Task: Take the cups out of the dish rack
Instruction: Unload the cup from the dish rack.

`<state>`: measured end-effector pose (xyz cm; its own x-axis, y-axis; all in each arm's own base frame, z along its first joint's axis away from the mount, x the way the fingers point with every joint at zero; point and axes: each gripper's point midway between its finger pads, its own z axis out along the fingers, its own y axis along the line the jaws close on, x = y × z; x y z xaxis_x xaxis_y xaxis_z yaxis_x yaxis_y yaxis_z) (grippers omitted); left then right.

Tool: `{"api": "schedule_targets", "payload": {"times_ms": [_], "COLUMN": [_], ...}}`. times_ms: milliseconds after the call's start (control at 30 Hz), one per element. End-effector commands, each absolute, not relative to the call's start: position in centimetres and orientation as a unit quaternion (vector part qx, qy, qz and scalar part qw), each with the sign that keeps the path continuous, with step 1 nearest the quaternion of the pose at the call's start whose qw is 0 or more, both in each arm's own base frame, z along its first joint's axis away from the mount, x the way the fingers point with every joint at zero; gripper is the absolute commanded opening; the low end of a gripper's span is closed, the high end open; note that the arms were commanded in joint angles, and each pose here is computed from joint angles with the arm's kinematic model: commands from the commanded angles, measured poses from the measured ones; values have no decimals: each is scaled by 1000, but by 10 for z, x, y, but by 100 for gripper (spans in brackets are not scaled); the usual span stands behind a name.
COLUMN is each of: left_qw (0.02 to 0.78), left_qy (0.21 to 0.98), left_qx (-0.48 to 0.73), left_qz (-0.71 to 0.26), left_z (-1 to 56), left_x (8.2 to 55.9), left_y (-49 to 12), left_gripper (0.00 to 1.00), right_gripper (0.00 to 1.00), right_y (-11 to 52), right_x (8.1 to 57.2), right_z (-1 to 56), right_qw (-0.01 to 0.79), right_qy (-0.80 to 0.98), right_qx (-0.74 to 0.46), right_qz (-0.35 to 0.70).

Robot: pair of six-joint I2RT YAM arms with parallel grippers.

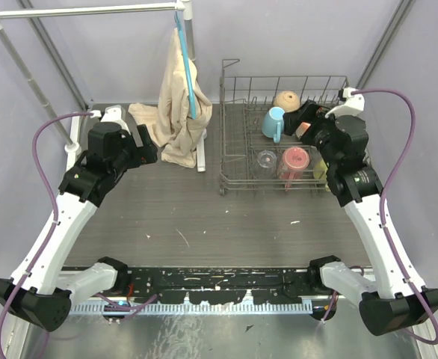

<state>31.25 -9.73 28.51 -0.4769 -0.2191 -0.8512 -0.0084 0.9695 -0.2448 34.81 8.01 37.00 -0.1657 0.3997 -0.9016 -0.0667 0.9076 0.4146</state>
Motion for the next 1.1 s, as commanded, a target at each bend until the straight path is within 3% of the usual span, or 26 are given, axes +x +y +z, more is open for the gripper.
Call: {"api": "schedule_targets", "payload": {"times_ms": [0, 567, 1067], "left_qw": [521, 526, 511], "left_qy": [844, 840, 847], "left_qx": [-61, -58, -51], "left_qz": [-115, -117, -138], "left_z": [293, 298, 296], "left_x": [313, 311, 312], "left_y": [-101, -100, -111], "left_gripper": [98, 98, 98], "right_gripper": [100, 100, 99], "right_y": [82, 95, 72], "right_x": [339, 348, 433], "right_z": [403, 394, 311], "right_qw": [678, 678, 609], "right_qy": [700, 699, 784], "right_qx": [95, 63, 95], "right_qz": [202, 218, 77]}}
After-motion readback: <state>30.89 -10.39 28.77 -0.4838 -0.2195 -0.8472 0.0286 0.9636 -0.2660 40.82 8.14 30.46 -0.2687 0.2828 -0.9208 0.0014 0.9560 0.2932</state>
